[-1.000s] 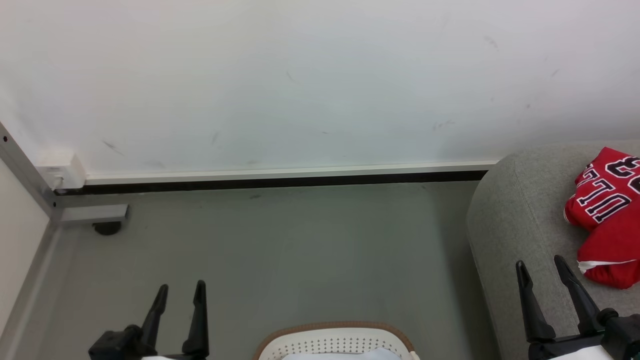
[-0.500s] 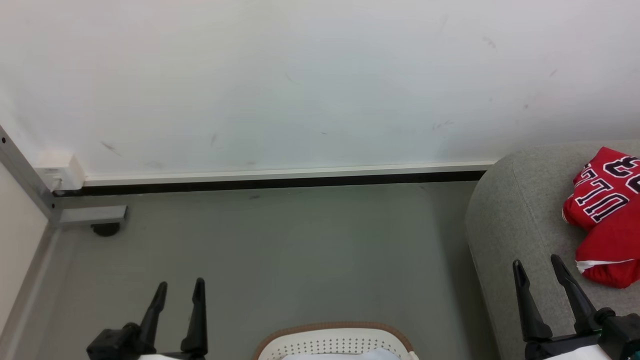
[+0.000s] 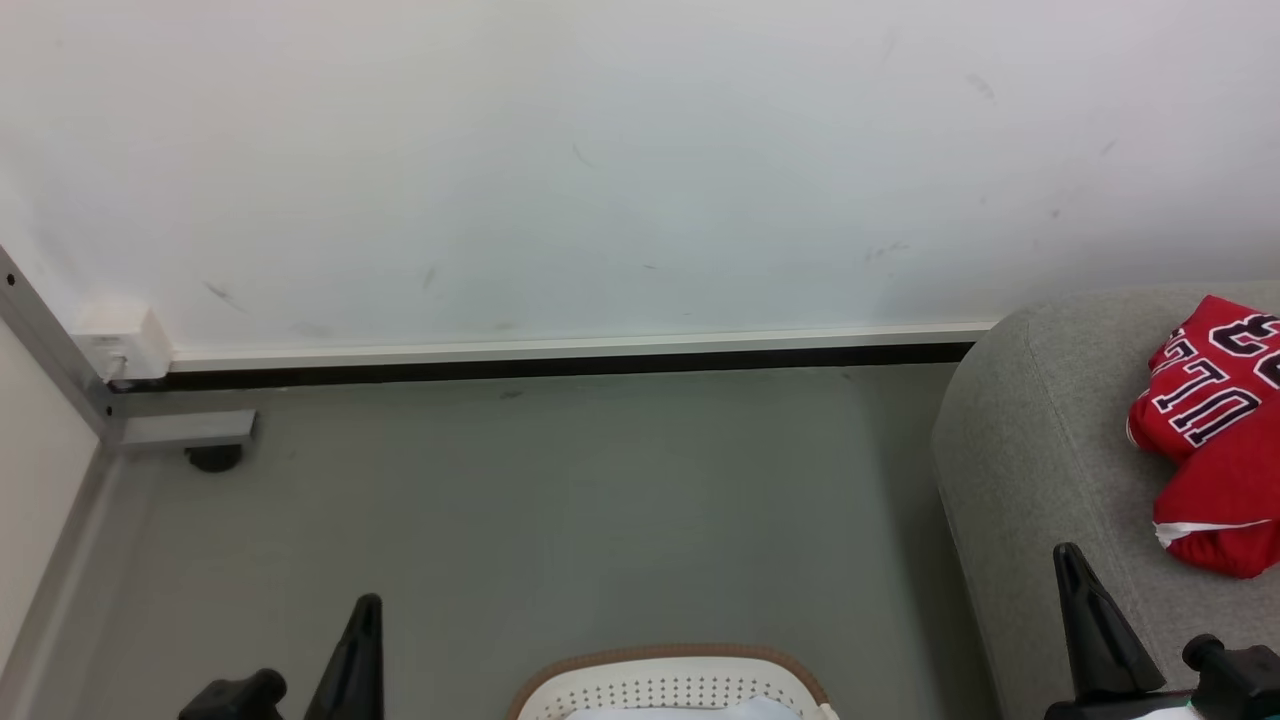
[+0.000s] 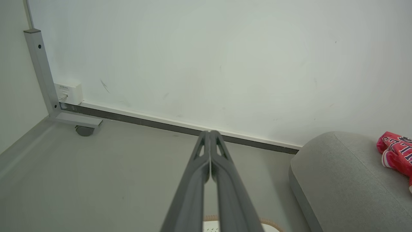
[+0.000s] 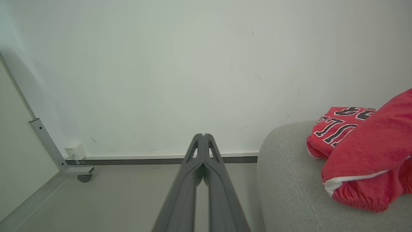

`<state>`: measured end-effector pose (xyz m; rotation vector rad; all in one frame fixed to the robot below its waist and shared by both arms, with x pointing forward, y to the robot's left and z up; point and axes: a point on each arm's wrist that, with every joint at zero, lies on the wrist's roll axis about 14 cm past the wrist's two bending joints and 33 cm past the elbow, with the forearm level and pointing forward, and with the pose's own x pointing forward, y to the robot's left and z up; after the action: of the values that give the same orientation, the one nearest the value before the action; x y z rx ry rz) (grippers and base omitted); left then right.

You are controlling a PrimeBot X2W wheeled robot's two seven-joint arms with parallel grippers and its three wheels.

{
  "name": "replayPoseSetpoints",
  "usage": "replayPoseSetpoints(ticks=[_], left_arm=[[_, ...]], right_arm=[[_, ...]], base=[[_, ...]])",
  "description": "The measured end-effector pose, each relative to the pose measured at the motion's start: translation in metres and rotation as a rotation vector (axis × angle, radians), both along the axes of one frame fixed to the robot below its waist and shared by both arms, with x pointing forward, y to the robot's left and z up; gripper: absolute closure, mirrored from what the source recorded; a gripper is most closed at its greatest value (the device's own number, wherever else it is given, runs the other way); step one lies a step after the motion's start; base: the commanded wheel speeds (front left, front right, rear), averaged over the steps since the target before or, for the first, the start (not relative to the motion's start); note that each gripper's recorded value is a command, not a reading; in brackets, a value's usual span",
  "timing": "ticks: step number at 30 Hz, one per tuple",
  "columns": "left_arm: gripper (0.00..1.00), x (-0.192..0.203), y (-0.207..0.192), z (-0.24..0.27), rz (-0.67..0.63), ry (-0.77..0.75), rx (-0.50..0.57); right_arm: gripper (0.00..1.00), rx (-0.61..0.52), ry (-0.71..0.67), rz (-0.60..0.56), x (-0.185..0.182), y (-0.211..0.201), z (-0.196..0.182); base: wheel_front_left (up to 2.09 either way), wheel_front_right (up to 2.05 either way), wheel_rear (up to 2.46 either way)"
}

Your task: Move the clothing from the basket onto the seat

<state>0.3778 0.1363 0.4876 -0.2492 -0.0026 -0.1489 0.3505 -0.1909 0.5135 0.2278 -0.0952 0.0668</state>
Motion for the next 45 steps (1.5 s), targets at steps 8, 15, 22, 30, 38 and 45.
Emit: replayPoseSetpoints(ticks=[8,15,22,30,38,45], left_arm=[[1.00,0.001,0.009,-0.004,0.040,0.047,-0.131],[1.00,0.002,0.016,-0.005,0.068,0.073,-0.247],[1.00,0.003,0.021,-0.005,0.090,0.096,-0.356],[1.00,0.005,0.026,-0.004,0.107,0.112,-0.467],[1.00,0.006,0.031,-0.004,0.121,0.131,-0.565],[1.00,0.007,0.034,-0.003,0.131,0.138,-0.657]], right_arm=[[1.00,0.146,0.034,-0.025,0.002,-0.006,-0.004],[1.00,0.261,0.056,-0.043,0.004,-0.011,-0.007],[1.00,0.365,0.074,-0.055,0.006,-0.014,-0.010],[1.00,0.480,0.093,-0.067,0.008,-0.018,-0.013],[1.00,0.588,0.097,-0.068,0.013,-0.018,-0.012],[1.00,0.675,0.106,-0.069,0.014,-0.019,-0.013]], base=[[0.00,0.00,0.00],[0.00,0.00,0.00],[0.00,0.00,0.00],[0.00,0.00,0.00],[0.00,0.00,0.00],[0.00,0.00,0.00]])
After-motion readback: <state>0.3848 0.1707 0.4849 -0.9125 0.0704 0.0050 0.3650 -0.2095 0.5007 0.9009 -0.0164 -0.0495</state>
